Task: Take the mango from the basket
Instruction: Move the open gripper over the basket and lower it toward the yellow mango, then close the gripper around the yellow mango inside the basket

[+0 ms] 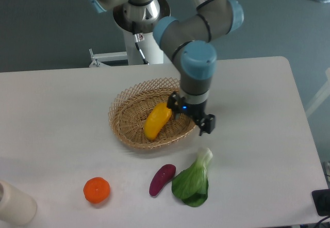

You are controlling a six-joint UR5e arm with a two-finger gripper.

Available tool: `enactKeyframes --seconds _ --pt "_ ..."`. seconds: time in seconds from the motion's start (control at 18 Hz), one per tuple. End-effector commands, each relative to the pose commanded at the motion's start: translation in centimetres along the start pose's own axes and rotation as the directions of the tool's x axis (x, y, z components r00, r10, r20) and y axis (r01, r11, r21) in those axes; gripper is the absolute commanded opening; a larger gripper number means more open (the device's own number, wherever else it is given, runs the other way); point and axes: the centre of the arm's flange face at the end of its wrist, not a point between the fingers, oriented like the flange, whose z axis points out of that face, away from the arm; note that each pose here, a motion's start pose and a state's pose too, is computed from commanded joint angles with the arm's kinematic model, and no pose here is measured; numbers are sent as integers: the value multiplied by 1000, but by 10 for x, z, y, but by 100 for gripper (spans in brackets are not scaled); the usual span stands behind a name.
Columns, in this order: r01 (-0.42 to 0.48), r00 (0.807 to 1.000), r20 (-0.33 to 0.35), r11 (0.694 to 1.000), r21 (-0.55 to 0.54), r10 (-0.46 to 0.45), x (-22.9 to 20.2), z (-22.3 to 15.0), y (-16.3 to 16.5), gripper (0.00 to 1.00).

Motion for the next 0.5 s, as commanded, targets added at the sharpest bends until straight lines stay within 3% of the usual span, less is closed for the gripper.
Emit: enactKeyframes --seconds 0.5 --pt "-31 997 -66 999 -33 29 27 20 -9 100"
